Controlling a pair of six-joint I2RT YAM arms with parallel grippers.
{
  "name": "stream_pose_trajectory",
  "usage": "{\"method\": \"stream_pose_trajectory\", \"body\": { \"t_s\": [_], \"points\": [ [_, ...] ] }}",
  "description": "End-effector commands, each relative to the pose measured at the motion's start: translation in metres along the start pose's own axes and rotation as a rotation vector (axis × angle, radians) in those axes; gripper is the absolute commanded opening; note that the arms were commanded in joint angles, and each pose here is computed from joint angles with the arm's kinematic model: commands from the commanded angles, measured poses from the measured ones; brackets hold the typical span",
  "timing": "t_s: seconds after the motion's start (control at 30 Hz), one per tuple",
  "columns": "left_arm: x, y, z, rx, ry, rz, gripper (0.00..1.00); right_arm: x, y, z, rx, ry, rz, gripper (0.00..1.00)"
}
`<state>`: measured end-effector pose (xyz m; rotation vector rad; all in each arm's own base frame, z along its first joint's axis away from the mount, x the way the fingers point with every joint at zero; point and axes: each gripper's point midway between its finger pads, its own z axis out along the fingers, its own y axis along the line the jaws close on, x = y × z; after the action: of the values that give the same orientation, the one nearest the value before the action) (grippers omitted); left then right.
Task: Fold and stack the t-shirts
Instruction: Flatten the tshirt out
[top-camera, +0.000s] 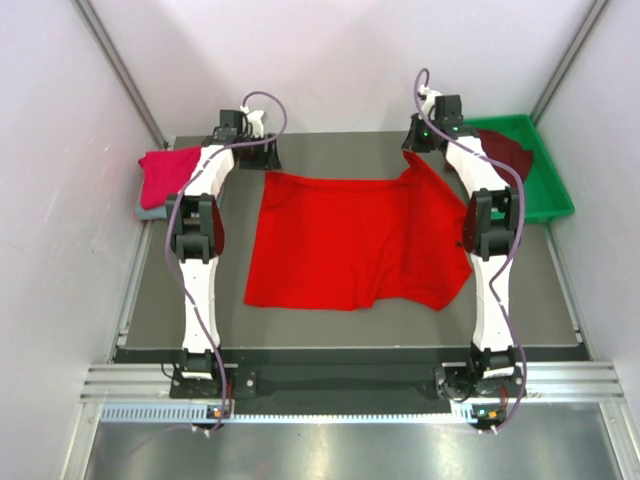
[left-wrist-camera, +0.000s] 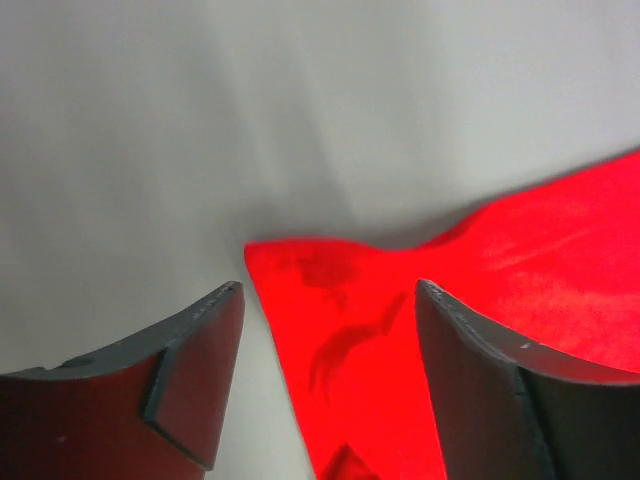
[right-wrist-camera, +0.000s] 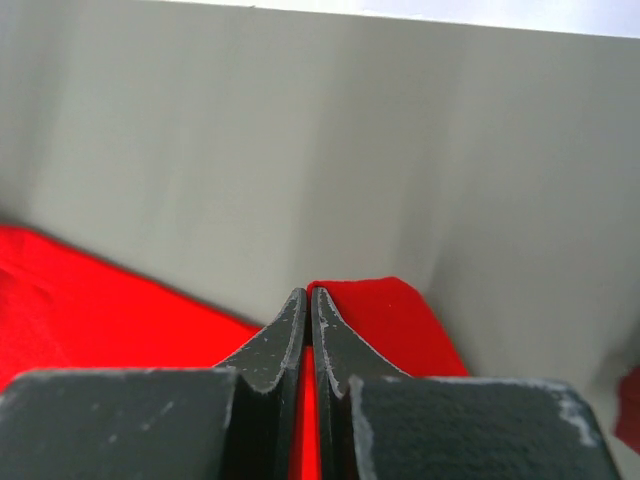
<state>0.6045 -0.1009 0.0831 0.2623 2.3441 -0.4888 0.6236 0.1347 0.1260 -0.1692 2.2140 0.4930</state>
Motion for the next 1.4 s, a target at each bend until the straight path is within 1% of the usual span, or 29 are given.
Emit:
{"method": "stream_pose_trajectory", "body": {
  "t_s": [0.0,0.1,0.13,0.17,0.4,0.57,0.73,0.9,0.97,1.1,1.17,1.23,1.27,1.3,1.37],
  "points": [
    [-0.028,-0.019,-0.041,-0.010,-0.053,-0.011,0.76,-0.053,0.016,-0.033,-0.031,-0.129,-0.027,0.00],
    [-0.005,-0.015,-0.039,0.002,0.020,-0.060,0.76,-0.052,0.021,-0.031,-0.049,-0.126,-0.020,0.00],
    [0.001,-0.020,-0.039,0.041,0.040,-0.091,0.73,-0.051,0.019,-0.029,-0.043,-0.125,-0.020,0.00],
    [0.006,-0.020,-0.038,0.061,0.057,-0.112,0.69,-0.050,0.022,-0.028,-0.044,-0.124,-0.026,0.00],
    [0.027,-0.015,-0.028,0.090,0.106,-0.165,0.65,-0.054,0.031,-0.029,-0.046,-0.135,-0.049,0.00],
    [0.028,-0.007,-0.018,0.088,0.102,-0.180,0.64,-0.058,0.035,-0.034,-0.045,-0.143,-0.063,0.00],
    [0.028,0.001,-0.009,0.086,0.095,-0.177,0.57,-0.054,0.032,-0.034,-0.028,-0.132,-0.066,0.00],
    [0.032,0.005,-0.002,0.092,0.098,-0.181,0.46,-0.055,0.031,-0.035,-0.018,-0.135,-0.075,0.00],
    [0.032,0.005,0.000,0.095,0.094,-0.176,0.46,-0.055,0.032,-0.036,-0.016,-0.134,-0.076,0.00],
    [0.027,0.006,-0.001,0.087,0.081,-0.170,0.40,-0.051,0.030,-0.034,-0.013,-0.123,-0.073,0.00],
    [0.022,0.009,-0.003,0.066,0.066,-0.164,0.40,-0.051,0.031,-0.035,-0.010,-0.124,-0.075,0.00],
    [0.017,0.010,-0.004,0.059,0.053,-0.161,0.43,-0.052,0.031,-0.035,-0.010,-0.125,-0.077,0.00],
    [0.016,0.014,-0.004,0.050,0.048,-0.163,0.44,-0.051,0.031,-0.035,-0.010,-0.124,-0.077,0.00],
    [0.014,0.027,-0.008,0.031,0.037,-0.173,0.45,-0.051,0.031,-0.034,-0.006,-0.124,-0.080,0.00],
    [0.018,0.031,-0.003,0.027,0.043,-0.176,0.45,-0.051,0.032,-0.034,-0.008,-0.124,-0.079,0.00]
  ]
}}
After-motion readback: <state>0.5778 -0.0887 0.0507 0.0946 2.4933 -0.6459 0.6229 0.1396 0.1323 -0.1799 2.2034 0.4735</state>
